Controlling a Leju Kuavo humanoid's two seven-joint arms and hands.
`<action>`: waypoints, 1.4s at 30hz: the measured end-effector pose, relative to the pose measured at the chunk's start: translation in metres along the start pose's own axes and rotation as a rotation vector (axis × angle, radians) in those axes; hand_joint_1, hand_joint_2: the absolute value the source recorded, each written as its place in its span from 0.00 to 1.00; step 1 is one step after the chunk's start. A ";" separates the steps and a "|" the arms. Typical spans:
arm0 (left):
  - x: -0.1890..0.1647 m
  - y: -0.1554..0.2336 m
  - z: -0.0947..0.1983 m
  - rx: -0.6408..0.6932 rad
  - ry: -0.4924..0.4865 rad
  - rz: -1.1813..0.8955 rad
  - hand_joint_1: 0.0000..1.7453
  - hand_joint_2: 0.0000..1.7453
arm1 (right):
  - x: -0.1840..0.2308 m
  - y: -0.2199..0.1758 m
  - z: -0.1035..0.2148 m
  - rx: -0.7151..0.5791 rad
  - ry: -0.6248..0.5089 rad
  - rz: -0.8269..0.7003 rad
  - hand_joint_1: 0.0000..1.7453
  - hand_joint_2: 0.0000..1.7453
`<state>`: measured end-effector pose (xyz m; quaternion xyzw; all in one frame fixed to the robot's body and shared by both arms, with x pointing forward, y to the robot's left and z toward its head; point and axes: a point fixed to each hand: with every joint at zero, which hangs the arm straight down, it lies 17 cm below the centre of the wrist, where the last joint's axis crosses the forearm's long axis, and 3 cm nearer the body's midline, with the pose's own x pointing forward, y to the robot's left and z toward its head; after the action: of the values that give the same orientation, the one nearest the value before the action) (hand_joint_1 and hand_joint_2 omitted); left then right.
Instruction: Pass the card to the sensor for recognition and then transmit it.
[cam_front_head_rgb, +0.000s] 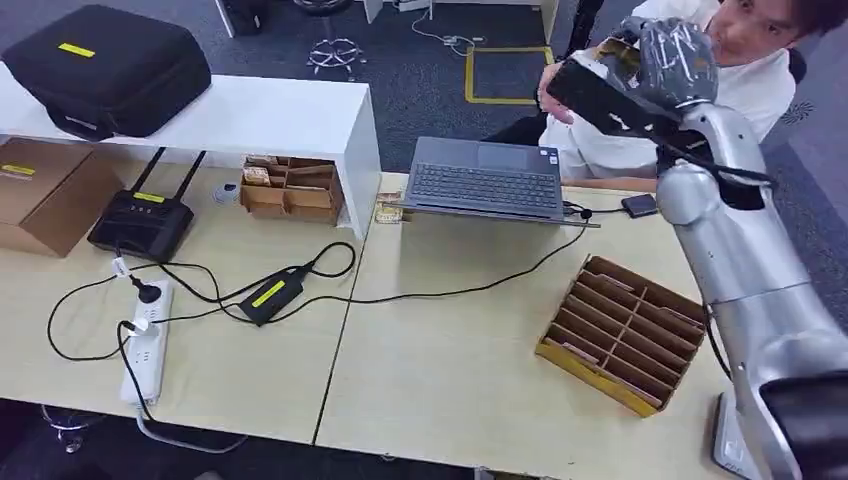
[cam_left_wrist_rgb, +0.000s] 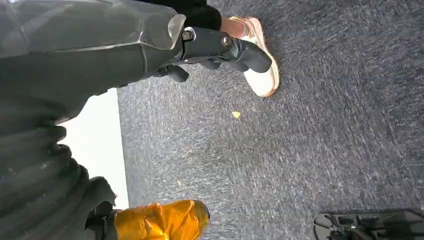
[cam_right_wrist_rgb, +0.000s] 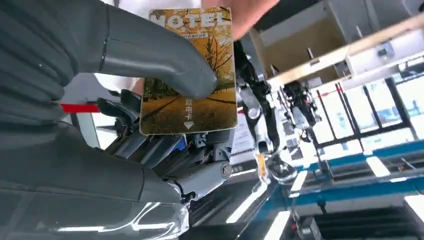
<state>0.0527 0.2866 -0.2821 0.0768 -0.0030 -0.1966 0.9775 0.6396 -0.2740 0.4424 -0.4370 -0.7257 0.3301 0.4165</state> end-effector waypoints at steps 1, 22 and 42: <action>0.000 -0.001 0.000 -0.001 0.001 -0.008 0.00 1.00 | 0.006 0.007 -0.007 0.023 0.007 0.009 1.00 1.00; -0.001 -0.002 0.000 -0.001 0.007 -0.032 0.00 1.00 | 0.018 0.103 -0.001 0.259 0.029 0.153 0.00 1.00; -0.018 -0.008 -0.001 0.003 0.029 0.082 0.00 1.00 | -0.050 0.045 0.135 -0.057 -0.088 -0.060 0.00 1.00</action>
<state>0.0335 0.2862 -0.2841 0.0808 0.0075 -0.1551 0.9846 0.5488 -0.3175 0.3302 -0.4119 -0.7651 0.3157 0.3812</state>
